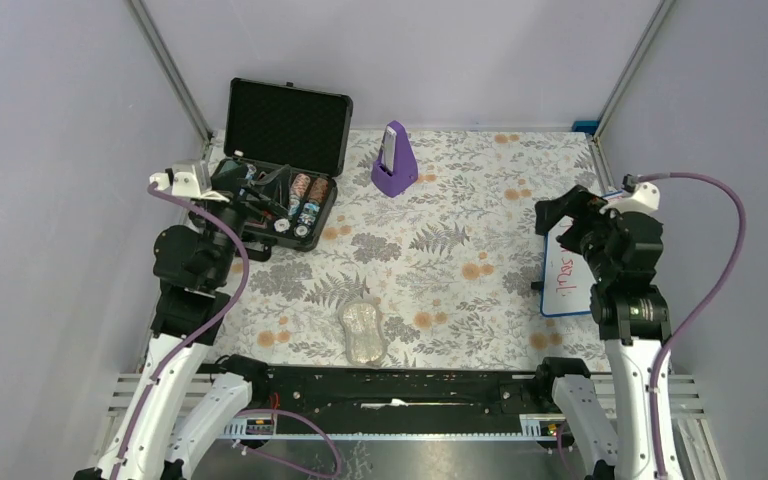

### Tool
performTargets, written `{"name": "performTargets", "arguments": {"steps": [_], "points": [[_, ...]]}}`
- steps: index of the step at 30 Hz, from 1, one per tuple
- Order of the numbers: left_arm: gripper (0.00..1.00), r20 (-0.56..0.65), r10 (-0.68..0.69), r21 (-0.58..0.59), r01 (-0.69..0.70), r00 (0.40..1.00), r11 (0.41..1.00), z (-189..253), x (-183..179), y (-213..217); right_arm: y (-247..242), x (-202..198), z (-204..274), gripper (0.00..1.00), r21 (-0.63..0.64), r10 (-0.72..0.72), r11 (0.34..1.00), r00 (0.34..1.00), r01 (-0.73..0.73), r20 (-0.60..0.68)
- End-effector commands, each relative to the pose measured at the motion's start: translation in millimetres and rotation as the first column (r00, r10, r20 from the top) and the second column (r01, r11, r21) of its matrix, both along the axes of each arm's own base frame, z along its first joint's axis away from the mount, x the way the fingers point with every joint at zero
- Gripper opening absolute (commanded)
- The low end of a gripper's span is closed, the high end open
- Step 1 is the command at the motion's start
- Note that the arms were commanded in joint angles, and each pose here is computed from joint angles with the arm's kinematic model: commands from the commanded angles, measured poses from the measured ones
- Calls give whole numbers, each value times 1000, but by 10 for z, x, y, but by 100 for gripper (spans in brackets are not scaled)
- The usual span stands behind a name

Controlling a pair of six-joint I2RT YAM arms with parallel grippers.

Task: Erase the whiteboard

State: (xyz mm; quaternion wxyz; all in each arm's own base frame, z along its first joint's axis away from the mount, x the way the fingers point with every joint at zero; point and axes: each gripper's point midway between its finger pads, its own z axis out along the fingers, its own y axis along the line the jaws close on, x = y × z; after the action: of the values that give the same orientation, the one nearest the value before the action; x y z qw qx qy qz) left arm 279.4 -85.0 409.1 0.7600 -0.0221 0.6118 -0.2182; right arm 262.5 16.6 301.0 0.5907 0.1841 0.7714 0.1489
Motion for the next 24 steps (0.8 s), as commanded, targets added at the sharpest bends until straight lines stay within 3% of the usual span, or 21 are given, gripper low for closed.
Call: {"name": "performTargets", "arguments": {"steps": [1,5,11,16,21,24], "points": [[99,65,-65,-8,66,996,998,206,-2,-134,287,201,-303,99,93,151,985,986,-144,-74],[99,50,-88,-12,89,995,996,174,20,-186,770,332,-710,99,183,339,934,923,-307,-182],[99,12,-91,-7,91,996,996,118,82,-209,1800,238,-1401,99,110,495,859,758,-499,-425],[99,8,-73,-11,73,997,997,112,88,-177,2661,-28,-1782,99,77,586,759,626,-647,-514],[99,5,-69,-17,69,998,997,103,90,-168,3134,-243,-1973,99,83,614,710,557,-699,-559],[99,2,-70,-22,70,998,997,97,93,-170,3238,-331,-2118,99,29,561,723,562,-690,-608]]}}
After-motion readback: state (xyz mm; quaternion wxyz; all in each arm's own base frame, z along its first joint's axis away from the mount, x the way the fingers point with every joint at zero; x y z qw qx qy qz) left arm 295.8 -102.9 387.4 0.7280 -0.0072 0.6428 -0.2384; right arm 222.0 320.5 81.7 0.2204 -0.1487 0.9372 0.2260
